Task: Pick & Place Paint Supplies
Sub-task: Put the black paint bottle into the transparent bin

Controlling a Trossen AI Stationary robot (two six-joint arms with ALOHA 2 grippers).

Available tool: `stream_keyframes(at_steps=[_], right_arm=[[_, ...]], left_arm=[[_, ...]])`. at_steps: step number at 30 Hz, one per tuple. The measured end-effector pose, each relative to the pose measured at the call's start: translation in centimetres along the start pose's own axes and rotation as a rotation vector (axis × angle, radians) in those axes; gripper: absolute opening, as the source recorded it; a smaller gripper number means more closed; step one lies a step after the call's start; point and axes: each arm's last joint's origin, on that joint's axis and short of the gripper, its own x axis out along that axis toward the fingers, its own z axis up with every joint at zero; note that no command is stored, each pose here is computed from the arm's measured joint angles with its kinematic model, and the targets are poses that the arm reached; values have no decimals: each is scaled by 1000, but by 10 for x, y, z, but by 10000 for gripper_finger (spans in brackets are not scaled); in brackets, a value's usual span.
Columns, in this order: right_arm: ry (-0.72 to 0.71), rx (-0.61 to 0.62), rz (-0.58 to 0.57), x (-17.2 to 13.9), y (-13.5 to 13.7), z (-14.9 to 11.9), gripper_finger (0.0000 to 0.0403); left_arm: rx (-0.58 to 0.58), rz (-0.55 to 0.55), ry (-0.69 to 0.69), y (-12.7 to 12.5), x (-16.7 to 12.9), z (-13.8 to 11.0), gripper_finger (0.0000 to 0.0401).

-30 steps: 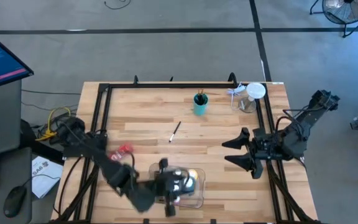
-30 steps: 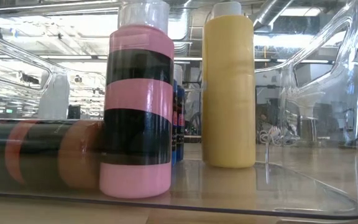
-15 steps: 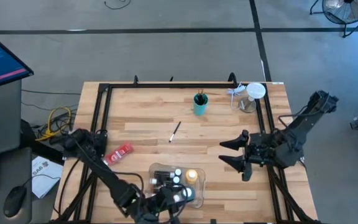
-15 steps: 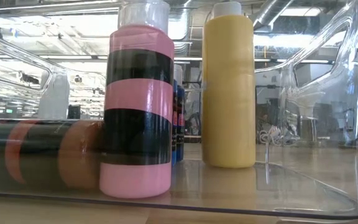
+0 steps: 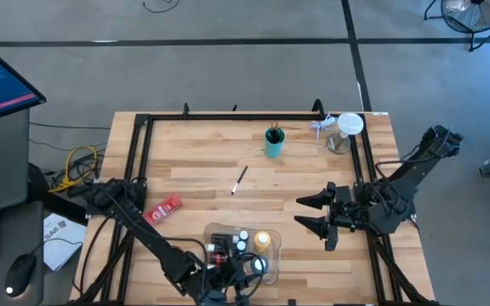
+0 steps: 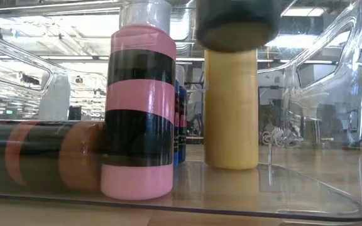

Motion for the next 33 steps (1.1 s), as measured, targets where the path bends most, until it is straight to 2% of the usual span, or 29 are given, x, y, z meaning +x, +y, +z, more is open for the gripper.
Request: stream_keyframes(at_steps=[8, 16, 33], right_arm=[[2, -4, 4, -1, 1, 0, 270], [2, -4, 4, -1, 1, 0, 270], [9, -14, 2, -1, 0, -1, 270]], left_arm=[[-17, -11, 1, 5, 7, -16, 98], [-47, 8, -20, 14, 19, -19, 98], [-58, 6, -36, 15, 21, -20, 98]])
